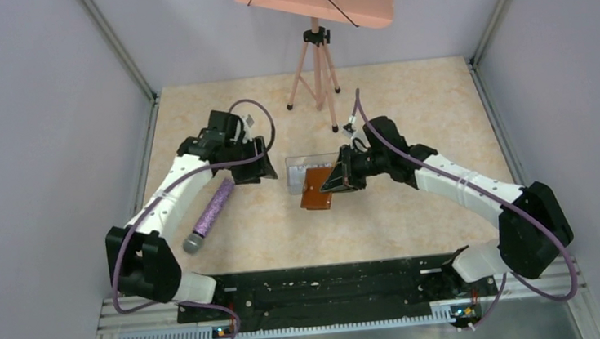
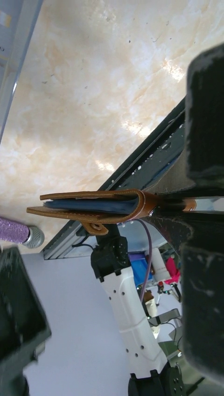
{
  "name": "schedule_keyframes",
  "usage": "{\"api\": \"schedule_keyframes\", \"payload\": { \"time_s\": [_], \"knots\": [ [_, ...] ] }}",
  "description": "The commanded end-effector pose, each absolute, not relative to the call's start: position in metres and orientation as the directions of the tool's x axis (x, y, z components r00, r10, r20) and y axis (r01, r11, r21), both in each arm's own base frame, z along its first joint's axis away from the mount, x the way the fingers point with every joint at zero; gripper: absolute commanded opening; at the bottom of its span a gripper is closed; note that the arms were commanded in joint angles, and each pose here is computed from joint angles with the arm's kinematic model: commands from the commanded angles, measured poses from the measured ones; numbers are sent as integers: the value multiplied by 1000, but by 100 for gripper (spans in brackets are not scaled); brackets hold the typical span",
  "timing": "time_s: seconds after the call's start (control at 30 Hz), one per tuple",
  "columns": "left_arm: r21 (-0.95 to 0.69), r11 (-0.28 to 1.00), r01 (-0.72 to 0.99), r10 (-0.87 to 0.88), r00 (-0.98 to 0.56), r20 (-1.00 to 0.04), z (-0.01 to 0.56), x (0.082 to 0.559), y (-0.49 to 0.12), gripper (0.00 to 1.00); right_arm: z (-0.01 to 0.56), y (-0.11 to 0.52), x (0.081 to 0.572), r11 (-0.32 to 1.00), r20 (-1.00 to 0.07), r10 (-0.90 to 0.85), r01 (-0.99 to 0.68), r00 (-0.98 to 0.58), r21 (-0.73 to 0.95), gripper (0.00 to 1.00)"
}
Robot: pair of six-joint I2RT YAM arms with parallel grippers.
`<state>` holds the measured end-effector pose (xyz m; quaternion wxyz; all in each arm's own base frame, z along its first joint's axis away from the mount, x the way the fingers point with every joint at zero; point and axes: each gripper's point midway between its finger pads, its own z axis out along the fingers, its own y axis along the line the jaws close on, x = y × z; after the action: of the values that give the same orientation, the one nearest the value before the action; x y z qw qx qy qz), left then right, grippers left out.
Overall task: Put the credit cards into the card holder
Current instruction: Open the card holder.
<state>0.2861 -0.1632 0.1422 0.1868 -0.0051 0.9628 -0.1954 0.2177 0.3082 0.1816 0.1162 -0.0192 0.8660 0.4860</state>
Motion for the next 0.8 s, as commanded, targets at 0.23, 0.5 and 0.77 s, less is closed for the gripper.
{"api": "schedule_keyframes", "payload": {
  "time_s": [0.23,0.5,0.77],
  "knots": [
    [-714,610,343,48,-916,-398,208,261,-233,62,201,306,211,492,-255,94,-178,-962,852,0],
    [-524,753,399,163,-884,-439,192,252,-250,63,197,307,213,505,-232,96,-153,-968,850,0],
    [-385,835,392,215,-878,-428,171,254,-241,60,199,308,215,510,-231,91,-154,-969,846,0]
  ]
}}
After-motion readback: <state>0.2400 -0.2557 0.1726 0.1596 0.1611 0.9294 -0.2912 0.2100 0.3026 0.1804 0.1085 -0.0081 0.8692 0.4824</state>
